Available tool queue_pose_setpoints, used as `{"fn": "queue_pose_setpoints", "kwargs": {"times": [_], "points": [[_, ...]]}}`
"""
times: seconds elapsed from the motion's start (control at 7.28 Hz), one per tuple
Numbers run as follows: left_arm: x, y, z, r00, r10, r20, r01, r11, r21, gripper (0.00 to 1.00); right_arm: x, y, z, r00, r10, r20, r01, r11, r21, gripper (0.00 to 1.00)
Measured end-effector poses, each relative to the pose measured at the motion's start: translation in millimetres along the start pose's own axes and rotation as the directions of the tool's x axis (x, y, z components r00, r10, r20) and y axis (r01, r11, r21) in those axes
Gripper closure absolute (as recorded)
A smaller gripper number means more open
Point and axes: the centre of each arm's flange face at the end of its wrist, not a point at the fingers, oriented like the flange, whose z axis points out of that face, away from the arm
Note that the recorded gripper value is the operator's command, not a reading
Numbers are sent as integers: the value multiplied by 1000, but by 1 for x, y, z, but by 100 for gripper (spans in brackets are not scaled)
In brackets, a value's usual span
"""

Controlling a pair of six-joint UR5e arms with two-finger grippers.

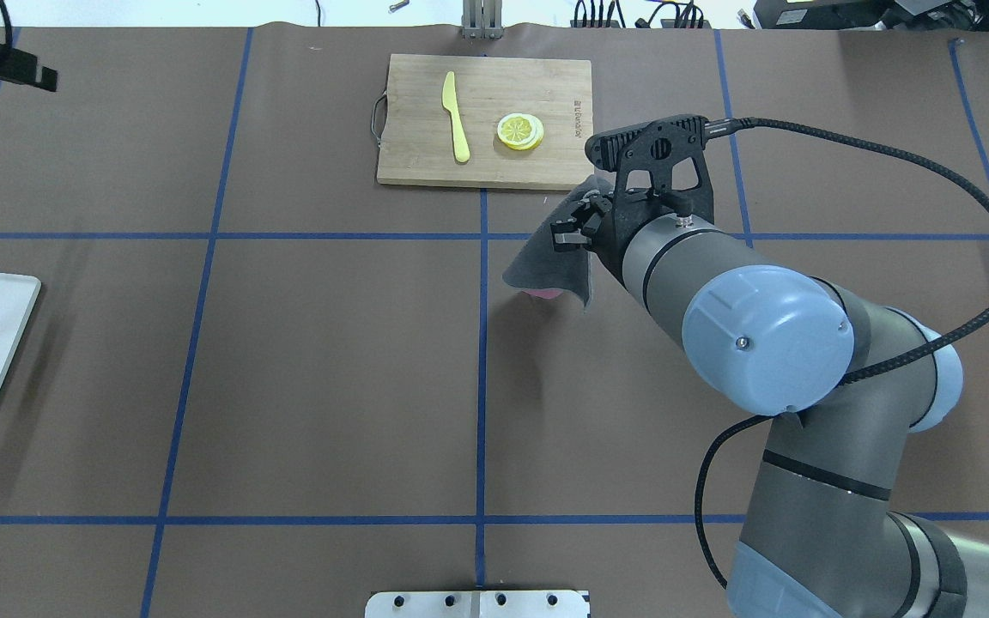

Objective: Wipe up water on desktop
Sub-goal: 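Lower the towel onto the table with the right gripper while the left arm withdraws, then sweep the towel across the table away from the cutting board with the right gripper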

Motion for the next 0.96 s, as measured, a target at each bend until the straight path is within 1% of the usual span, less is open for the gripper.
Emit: {"fn": "queue_pose_setpoints", "kwargs": {"times": [0.14,0.27,0.55,0.69,0.82,0.96], "points": [[-42,16,-5,996,61,62,-58,997,-51,1,5,-1,2,1000,3,-3,-3,1000,-6,100],[-78,34,-9,989,102,108,-89,989,-119,1,7,-2,2,1000,4,-5,-4,1000,-9,100],[-143,70,-29,976,141,166,-99,966,-238,1,10,0,4,1000,4,-10,-4,1000,-13,100],[-176,93,-40,974,132,183,-75,955,-286,1,12,0,5,1000,5,-8,-5,1000,-21,100],[-212,127,-51,976,80,201,-11,947,-322,1,14,-2,4,1000,10,1,-10,999,-33,100],[-245,163,-53,976,15,219,65,933,-354,1,17,-6,2,1000,17,12,-16,999,-43,100]]}}
